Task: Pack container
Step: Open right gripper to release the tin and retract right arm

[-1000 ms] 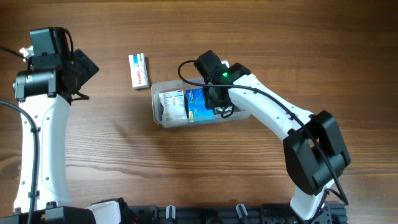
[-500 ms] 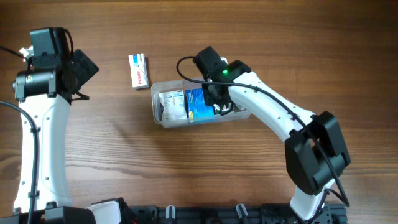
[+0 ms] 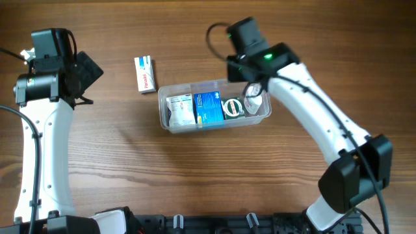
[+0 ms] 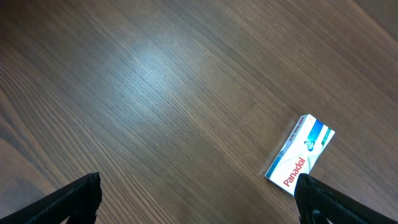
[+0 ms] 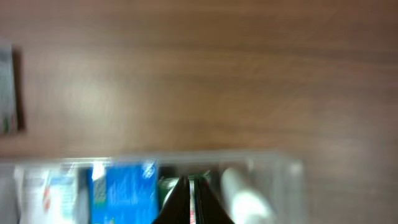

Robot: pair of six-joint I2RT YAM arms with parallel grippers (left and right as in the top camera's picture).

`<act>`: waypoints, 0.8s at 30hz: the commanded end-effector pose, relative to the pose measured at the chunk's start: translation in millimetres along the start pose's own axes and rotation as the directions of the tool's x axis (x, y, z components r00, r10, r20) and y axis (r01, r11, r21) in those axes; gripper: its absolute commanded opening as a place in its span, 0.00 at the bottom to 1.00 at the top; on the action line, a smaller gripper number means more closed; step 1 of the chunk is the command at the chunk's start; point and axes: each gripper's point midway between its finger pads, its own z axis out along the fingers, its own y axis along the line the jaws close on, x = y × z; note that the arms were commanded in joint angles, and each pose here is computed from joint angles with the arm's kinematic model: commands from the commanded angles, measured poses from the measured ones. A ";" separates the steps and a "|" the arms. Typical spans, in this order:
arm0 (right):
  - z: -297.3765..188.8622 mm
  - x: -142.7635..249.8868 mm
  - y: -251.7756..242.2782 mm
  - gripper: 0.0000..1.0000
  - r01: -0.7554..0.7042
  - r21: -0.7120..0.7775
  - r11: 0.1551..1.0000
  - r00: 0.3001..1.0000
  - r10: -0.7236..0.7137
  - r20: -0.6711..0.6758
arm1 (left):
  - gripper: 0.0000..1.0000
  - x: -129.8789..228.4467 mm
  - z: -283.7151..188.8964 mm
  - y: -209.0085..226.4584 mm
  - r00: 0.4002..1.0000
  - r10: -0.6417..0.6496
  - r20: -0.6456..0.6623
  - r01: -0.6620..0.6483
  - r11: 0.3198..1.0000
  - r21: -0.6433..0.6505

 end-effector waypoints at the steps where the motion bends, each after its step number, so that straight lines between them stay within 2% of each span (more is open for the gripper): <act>1: -2.4 -28.9 -23.4 0.04 -0.068 0.001 0.998 0.995 0.067 0.070 | 1.00 -4.6 -3.2 1.9 1.000 -0.003 0.016 0.003 1.000 -0.003; 6: 5.9 -46.8 -42.9 0.04 -0.127 -0.019 0.992 0.986 0.128 0.105 | 1.00 -4.6 -3.2 1.9 1.000 -0.003 0.016 0.003 1.000 -0.003; 19: 52.5 -27.8 -54.7 0.04 -0.204 -0.124 0.971 0.978 0.198 -0.063 | 1.00 -4.6 -3.2 1.9 1.000 -0.003 0.016 0.003 1.000 -0.003; 24: 59.8 -17.5 -68.7 0.04 -0.237 -0.106 0.966 0.967 0.224 -0.117 | 1.00 -4.6 -3.2 1.9 1.000 -0.003 0.016 0.003 1.000 -0.003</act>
